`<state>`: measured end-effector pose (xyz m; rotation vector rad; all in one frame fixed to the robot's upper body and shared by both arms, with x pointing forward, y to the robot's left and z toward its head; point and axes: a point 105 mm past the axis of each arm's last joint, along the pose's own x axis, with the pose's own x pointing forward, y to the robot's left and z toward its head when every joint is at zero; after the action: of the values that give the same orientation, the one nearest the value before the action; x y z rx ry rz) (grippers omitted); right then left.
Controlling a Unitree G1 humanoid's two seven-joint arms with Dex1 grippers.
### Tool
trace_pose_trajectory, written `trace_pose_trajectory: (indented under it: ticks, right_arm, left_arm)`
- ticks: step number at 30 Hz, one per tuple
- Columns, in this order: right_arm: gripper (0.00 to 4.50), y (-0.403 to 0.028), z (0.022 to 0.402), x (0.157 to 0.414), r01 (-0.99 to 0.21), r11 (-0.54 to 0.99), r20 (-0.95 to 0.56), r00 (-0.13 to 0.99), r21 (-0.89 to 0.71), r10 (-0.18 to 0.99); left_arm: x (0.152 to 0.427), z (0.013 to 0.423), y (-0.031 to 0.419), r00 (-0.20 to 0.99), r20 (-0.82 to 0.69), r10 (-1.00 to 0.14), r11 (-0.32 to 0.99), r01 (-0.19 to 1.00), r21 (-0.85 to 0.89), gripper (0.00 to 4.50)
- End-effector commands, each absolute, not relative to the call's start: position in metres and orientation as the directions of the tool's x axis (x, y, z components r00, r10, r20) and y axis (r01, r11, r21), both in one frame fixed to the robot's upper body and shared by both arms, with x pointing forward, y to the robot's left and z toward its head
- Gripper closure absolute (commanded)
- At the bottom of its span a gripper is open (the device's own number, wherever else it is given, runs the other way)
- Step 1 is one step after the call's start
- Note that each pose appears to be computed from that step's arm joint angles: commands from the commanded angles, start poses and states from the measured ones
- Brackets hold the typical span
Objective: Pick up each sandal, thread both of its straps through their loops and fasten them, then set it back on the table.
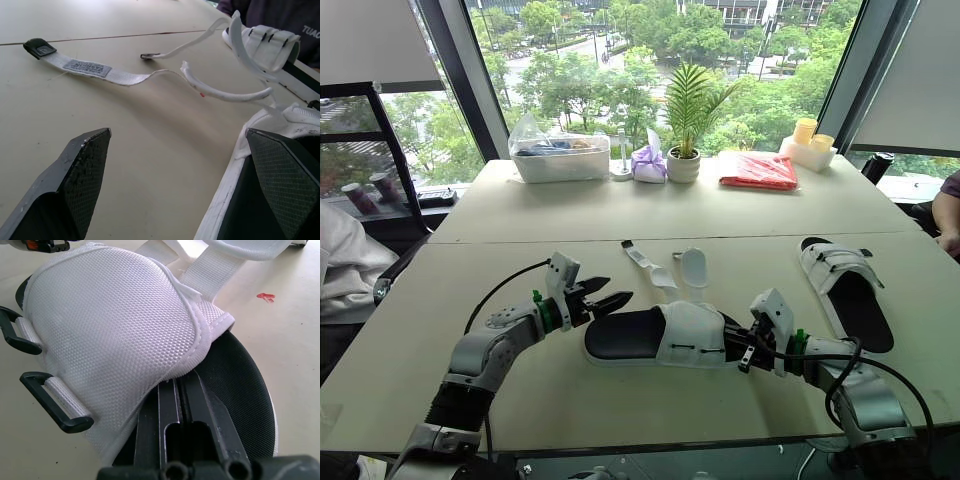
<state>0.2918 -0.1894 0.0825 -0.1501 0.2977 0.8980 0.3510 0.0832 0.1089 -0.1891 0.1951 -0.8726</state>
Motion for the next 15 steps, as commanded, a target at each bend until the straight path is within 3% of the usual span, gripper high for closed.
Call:
trace_pose_trajectory:
  ticks: [1,15]
  right_arm:
    - [4.50,-0.1868,0.0707,0.2913,-0.781,0.624,-0.347,0.578,0.025,0.738]
    - [4.50,-0.1837,0.0697,0.2916,-0.785,0.619,-0.345,0.575,0.025,0.742]
  left_arm:
    - [0.3498,0.1248,0.0806,0.622,-0.046,-0.781,0.616,0.758,-0.213,0.05]
    - [0.3486,0.1254,0.0820,0.623,-0.045,-0.781,0.617,0.759,-0.210,0.05]
